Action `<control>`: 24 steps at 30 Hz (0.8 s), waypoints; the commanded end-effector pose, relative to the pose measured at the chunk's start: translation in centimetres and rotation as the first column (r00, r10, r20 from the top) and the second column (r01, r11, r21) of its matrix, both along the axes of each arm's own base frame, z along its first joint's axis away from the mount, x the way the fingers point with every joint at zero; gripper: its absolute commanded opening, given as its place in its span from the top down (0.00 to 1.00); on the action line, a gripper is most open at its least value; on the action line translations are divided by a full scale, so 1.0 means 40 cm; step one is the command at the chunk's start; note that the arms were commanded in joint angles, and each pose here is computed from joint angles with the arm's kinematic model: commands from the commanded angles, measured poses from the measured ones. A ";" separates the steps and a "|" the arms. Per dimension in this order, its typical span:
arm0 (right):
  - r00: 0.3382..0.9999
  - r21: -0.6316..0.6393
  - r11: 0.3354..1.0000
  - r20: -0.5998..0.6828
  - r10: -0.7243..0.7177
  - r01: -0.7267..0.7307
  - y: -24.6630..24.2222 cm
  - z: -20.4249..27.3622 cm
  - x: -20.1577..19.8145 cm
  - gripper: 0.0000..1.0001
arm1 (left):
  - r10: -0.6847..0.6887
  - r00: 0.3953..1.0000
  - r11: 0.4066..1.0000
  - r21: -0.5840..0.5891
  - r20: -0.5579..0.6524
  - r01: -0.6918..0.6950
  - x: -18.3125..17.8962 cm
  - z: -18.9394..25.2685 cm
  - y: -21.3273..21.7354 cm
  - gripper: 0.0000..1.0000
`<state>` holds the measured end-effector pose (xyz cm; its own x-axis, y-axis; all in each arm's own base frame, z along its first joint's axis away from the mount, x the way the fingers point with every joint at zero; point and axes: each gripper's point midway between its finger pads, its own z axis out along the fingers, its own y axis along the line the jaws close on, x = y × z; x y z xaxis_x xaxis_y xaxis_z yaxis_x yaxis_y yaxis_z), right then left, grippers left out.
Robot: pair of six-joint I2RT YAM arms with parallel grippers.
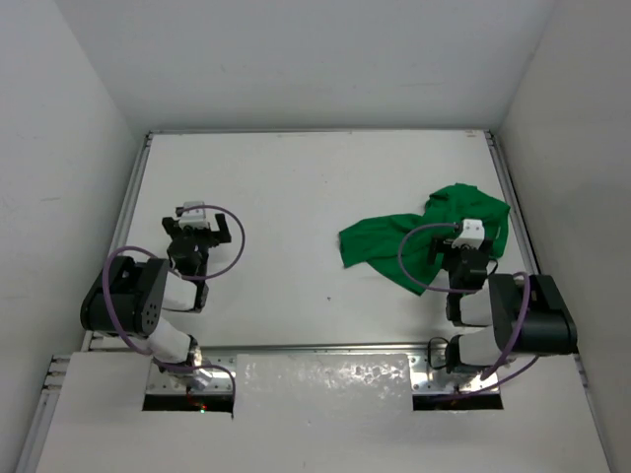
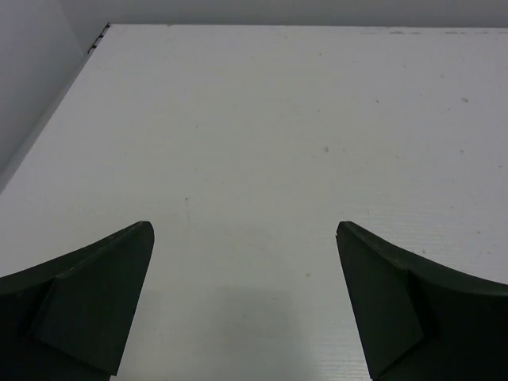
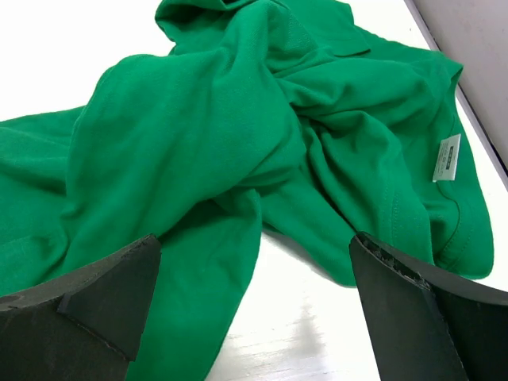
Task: Fold and stack the t-shirts
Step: Move the tshirt to the center of the board
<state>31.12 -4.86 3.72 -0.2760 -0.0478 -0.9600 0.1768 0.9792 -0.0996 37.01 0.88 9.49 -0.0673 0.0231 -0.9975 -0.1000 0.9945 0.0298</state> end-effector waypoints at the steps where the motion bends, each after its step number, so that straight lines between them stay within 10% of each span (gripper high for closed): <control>1: 0.999 -0.003 0.999 -0.003 0.037 -0.037 0.016 -0.002 -0.026 0.01 | -0.001 0.999 1.000 -0.012 0.049 0.002 0.007 0.035 0.003 0.00; 9: 0.944 0.074 0.997 -0.331 -0.004 0.030 -0.005 0.128 0.101 0.06 | -0.218 0.976 0.973 0.080 -0.002 0.218 0.087 0.128 -0.082 0.00; 11: 0.888 0.140 0.990 -0.456 0.065 -0.001 0.018 0.092 0.120 0.46 | -0.459 0.841 0.866 0.066 -0.288 0.495 0.084 0.072 -0.180 0.00; 13: 0.814 0.171 0.981 -0.581 0.022 0.096 -0.005 0.078 0.143 0.73 | -0.431 0.829 0.863 0.105 -0.357 0.494 0.168 0.182 -0.168 0.00; 15: 0.788 0.142 0.972 -0.613 -0.063 0.188 -0.042 0.100 0.172 0.62 | -0.375 0.857 0.841 0.260 -0.354 0.475 0.237 0.316 -0.137 0.00; 16: 0.781 0.126 0.968 -0.618 -0.093 0.216 -0.053 0.101 0.185 0.30 | -0.268 0.861 0.844 0.326 -0.432 0.426 0.244 0.299 -0.097 0.00; 18: 0.741 0.071 0.951 -0.645 -0.187 0.302 -0.090 0.099 0.211 0.13 | -0.126 0.912 0.812 0.488 -0.391 0.321 0.289 0.416 -0.041 0.00; 22: 0.620 -0.016 0.935 -0.745 -0.248 0.355 -0.120 0.065 0.227 0.18 | 0.035 0.904 0.811 0.541 -0.425 0.223 0.287 0.470 0.019 0.00; 24: 0.577 0.024 0.942 -0.795 -0.185 0.335 -0.089 0.013 0.202 0.44 | -0.082 0.895 0.841 0.451 -0.439 0.298 0.260 0.480 -0.032 0.00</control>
